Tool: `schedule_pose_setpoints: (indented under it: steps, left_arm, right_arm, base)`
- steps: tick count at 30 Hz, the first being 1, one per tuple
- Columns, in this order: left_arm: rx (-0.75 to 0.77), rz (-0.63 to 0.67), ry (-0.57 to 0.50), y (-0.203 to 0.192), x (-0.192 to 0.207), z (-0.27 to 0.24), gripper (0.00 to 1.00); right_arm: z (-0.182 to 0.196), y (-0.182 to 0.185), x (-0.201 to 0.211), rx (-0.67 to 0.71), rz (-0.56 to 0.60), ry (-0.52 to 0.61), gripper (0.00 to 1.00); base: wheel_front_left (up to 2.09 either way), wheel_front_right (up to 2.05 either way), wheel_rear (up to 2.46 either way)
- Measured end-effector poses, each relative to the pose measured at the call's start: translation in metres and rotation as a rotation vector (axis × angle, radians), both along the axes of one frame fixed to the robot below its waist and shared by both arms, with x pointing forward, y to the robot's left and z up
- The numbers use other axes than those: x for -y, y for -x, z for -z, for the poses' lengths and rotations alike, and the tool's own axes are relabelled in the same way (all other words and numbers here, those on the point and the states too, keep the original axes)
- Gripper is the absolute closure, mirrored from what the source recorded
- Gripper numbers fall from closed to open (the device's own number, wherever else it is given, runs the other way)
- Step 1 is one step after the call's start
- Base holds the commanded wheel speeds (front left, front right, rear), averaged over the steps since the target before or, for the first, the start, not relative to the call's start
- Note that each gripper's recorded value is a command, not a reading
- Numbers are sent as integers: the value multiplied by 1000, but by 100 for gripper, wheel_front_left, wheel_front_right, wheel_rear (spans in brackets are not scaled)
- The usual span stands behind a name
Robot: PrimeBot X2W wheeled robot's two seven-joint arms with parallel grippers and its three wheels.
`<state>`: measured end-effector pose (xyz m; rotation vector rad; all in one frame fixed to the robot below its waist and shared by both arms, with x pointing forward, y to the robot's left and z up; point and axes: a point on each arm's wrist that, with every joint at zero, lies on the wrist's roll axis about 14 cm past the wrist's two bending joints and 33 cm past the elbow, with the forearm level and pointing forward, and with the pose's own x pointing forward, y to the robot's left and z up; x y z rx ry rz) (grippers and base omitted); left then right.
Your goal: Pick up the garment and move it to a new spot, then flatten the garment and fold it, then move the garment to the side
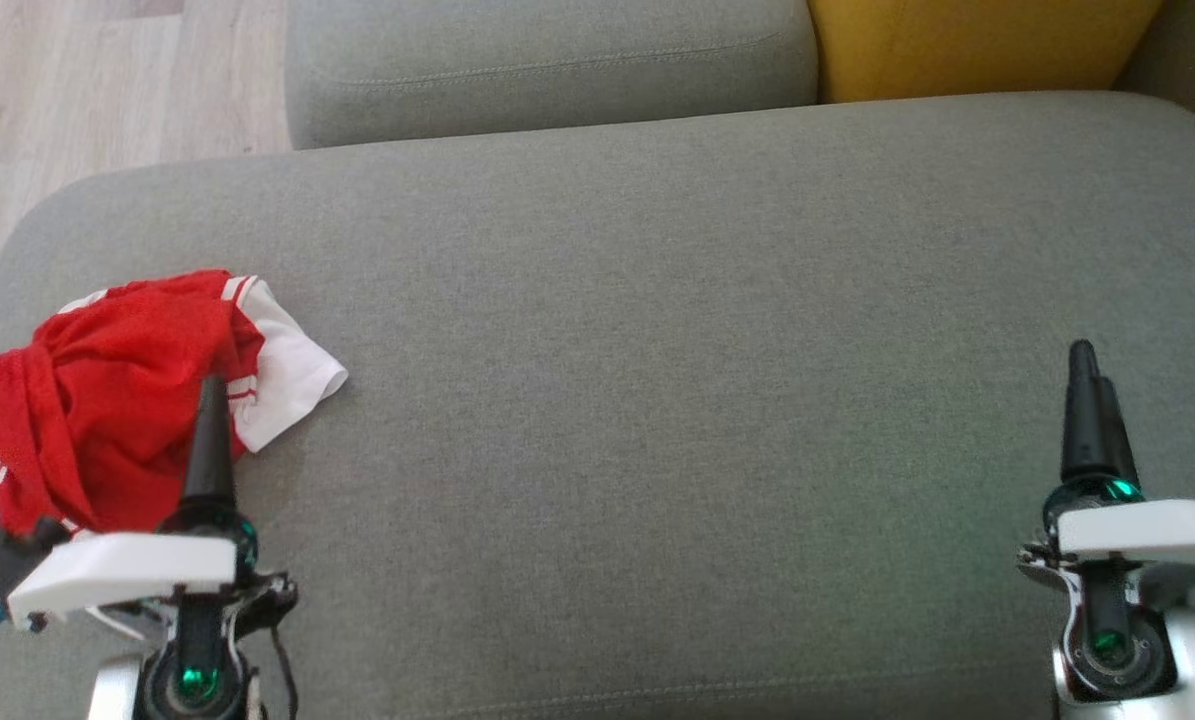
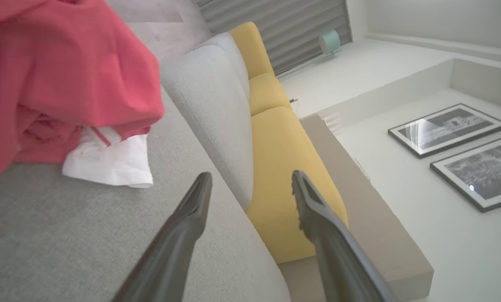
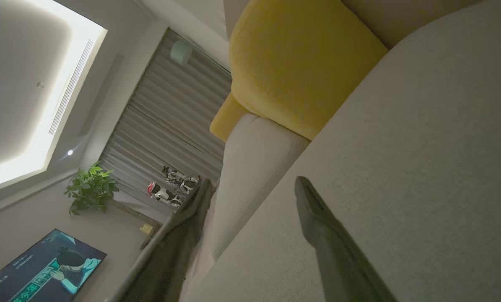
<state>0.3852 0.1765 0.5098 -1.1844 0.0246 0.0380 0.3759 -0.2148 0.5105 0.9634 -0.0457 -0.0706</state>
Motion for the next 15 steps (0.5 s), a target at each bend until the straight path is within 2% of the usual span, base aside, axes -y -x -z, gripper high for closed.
schedule_pose_setpoints:
  steps: [8, 15]
  left_arm:
    - [39, 62, -168, -8, 26, -12, 0]
    - [56, 133, -386, -9, 51, -11, 0]
  right_arm:
    - [-2, 1, -9, -5, -30, 173, 0]
    - [-2, -1, -14, -7, -50, 320, 0]
  base:
    - [0, 0, 0]
    - [0, 0, 0]
